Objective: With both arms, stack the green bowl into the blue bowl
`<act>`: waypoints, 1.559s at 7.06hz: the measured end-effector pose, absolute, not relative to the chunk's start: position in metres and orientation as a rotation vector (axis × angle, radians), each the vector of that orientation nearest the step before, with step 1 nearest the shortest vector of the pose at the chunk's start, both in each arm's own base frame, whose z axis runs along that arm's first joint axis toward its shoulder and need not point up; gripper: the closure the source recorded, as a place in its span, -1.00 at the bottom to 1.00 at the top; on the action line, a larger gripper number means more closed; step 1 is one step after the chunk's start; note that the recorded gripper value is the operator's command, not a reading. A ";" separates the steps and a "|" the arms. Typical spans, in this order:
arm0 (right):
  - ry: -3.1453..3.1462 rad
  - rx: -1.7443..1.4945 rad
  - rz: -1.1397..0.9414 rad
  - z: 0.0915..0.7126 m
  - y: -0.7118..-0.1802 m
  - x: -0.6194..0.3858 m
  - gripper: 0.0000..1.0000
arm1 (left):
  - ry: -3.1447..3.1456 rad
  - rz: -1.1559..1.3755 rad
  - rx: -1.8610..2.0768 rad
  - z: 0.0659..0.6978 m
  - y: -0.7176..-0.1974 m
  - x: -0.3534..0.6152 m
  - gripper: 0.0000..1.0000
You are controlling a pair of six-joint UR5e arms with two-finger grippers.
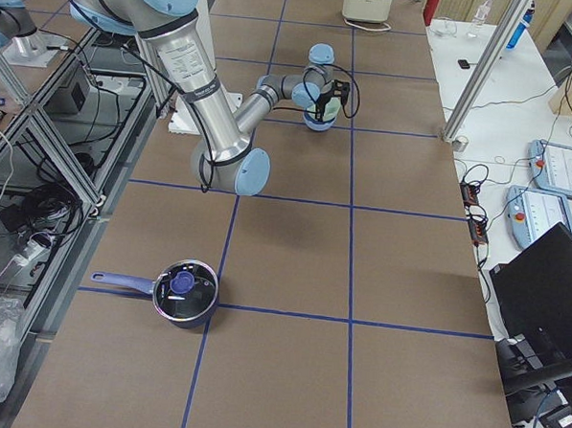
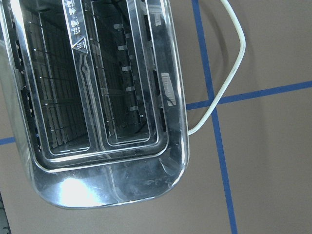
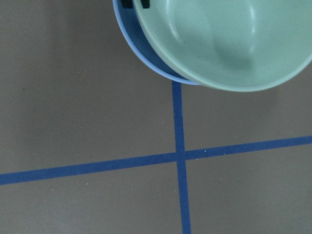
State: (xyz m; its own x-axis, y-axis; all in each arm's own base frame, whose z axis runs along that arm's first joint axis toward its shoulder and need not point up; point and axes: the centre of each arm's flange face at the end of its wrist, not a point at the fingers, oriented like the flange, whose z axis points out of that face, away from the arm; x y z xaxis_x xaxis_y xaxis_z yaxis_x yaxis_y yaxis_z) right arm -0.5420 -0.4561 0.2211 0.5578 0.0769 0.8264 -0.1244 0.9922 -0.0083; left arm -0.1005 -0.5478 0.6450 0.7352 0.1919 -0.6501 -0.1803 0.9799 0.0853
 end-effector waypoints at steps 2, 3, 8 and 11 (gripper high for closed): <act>-0.957 0.045 0.114 0.224 -0.456 -0.543 1.00 | 0.717 0.203 0.014 0.647 -0.546 -0.100 -0.98; -0.952 0.044 0.112 0.226 -0.456 -0.543 1.00 | 0.717 0.204 0.013 0.647 -0.546 -0.100 -0.98; -0.951 0.042 0.105 0.224 -0.454 -0.547 1.00 | 0.717 0.203 0.011 0.648 -0.545 -0.100 -0.98; -0.951 0.041 0.101 0.225 -0.452 -0.548 0.65 | 0.717 0.204 0.011 0.648 -0.545 -0.100 -0.98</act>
